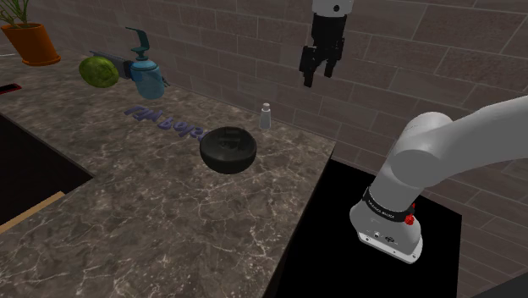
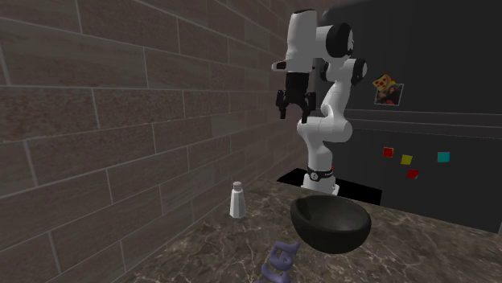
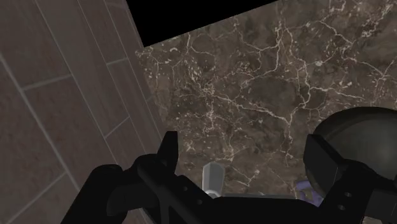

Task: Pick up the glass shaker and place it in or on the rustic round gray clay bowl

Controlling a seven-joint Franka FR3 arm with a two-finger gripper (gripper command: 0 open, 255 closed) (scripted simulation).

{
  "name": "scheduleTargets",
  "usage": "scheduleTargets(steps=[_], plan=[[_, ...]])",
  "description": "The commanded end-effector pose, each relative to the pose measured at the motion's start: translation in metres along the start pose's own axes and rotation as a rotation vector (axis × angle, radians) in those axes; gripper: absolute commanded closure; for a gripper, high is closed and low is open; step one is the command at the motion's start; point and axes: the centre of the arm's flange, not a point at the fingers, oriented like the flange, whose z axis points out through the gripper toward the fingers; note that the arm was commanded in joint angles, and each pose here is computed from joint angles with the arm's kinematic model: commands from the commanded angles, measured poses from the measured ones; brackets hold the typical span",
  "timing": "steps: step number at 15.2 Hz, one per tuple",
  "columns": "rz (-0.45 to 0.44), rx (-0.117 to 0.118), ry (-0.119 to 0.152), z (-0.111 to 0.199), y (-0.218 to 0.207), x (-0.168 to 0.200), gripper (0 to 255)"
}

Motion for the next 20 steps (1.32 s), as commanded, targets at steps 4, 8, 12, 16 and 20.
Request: scheduleTargets(steps=[4,8,12,16,20], plan=[[0.010,0.015,0.012,0.025,0.005,0.028,0],[0.024,0.035,0.029,0.059,0.012,0.066,0],[0.038,0.056,0.045,0.092,0.019,0.105,0],[0.052,0.076,0.062,0.124,0.026,0.144,0],[0.066,0.096,0.078,0.156,0.033,0.184,0]])
